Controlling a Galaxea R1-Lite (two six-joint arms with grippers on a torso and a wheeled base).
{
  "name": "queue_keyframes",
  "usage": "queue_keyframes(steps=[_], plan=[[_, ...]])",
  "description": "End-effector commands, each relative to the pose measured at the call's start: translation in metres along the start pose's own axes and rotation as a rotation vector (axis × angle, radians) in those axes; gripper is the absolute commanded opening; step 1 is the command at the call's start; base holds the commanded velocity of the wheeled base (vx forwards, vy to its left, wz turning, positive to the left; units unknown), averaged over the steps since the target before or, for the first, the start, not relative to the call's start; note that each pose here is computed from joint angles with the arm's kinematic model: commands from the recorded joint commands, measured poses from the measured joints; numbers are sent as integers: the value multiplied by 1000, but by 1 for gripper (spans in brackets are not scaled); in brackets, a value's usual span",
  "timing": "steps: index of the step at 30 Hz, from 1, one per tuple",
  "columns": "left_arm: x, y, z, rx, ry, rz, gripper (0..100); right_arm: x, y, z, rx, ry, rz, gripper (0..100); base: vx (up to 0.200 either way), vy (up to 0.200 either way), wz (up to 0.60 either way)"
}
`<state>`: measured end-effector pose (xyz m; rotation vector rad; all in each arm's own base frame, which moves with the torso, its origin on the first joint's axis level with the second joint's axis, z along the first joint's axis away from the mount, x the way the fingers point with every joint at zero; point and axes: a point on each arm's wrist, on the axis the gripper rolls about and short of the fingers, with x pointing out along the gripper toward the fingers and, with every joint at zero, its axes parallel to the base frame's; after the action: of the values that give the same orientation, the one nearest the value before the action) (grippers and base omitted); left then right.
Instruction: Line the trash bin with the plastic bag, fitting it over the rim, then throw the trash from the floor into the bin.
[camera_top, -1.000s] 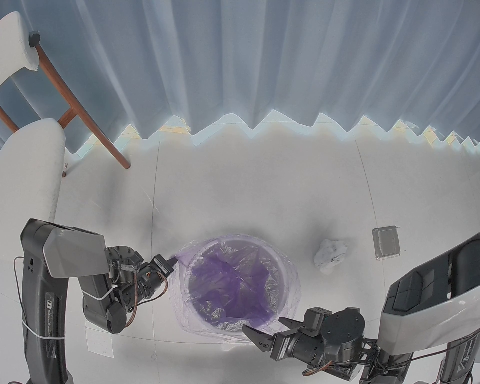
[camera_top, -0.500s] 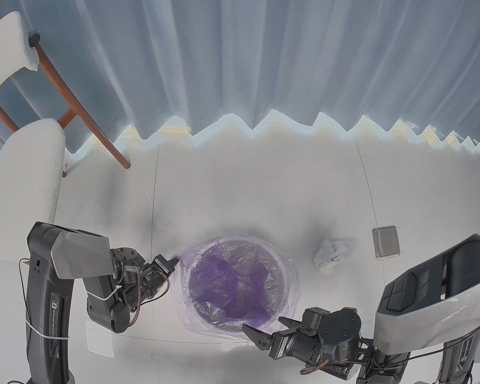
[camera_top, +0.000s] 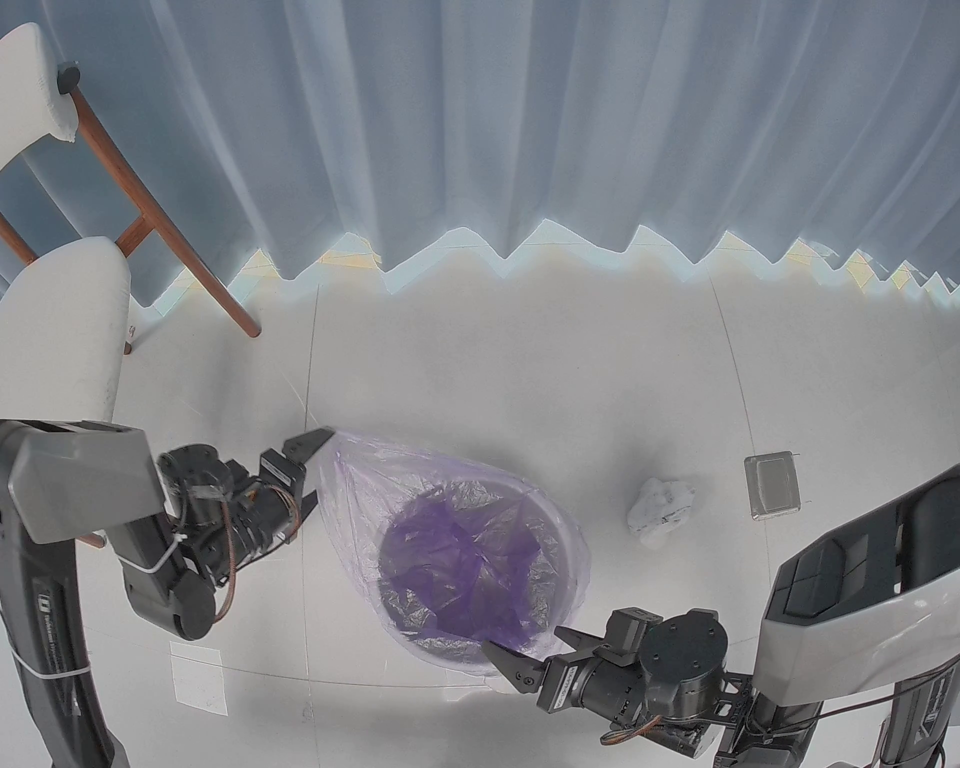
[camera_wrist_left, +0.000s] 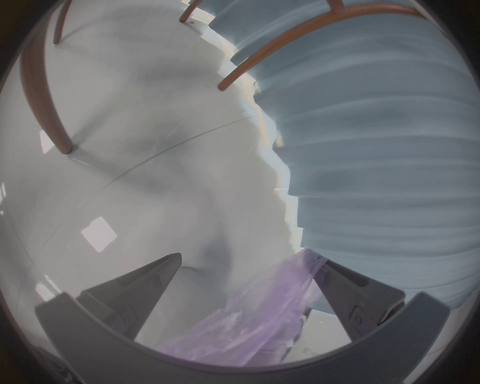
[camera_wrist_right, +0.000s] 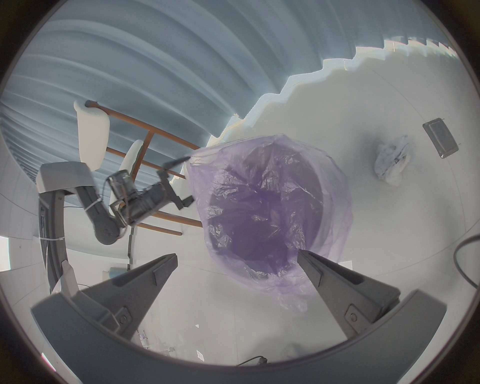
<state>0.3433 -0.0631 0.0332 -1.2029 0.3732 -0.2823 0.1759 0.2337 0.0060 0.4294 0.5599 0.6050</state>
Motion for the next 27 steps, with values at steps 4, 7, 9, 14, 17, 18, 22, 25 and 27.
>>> queue_keyframes(steps=[4, 7, 9, 14, 17, 18, 22, 25, 27], plan=[[-102, -86, 8, 17, 250, -272, 100, -4, 5, 16, 28, -67, 27, 100, 0, 0, 0], [-100, -80, -4, 6, 329, -258, 100, -3, 3, 14, 25, -60, 21, 100, 0, 0, 0], [-90, -66, -7, -4, 329, -207, 100, -3, 4, 15, 24, -61, 22, 100, 0, 0, 0], [-50, -10, -11, 91, 246, -27, 100, -5, 4, 15, 21, -62, 23, 100, 0, 0, 0], [-31, 21, -15, 152, 184, 72, 100, -4, 2, 14, 20, -56, 16, 100, 0, 0, 0], [-28, 25, -15, 158, 166, 86, 100, -4, 2, 14, 18, -55, 15, 100, 0, 0, 0], [-22, 19, -11, 164, 133, 65, 100, -2, 1, 12, 17, -51, 12, 100, 0, 0, 0], [-23, 13, -13, 189, 133, 53, 100, -2, 1, 11, 15, -48, 9, 100, 0, 0, 0], [-20, 14, -17, 201, 132, 57, 100, -2, 0, 11, 15, -49, 8, 100, 0, 0, 0]])
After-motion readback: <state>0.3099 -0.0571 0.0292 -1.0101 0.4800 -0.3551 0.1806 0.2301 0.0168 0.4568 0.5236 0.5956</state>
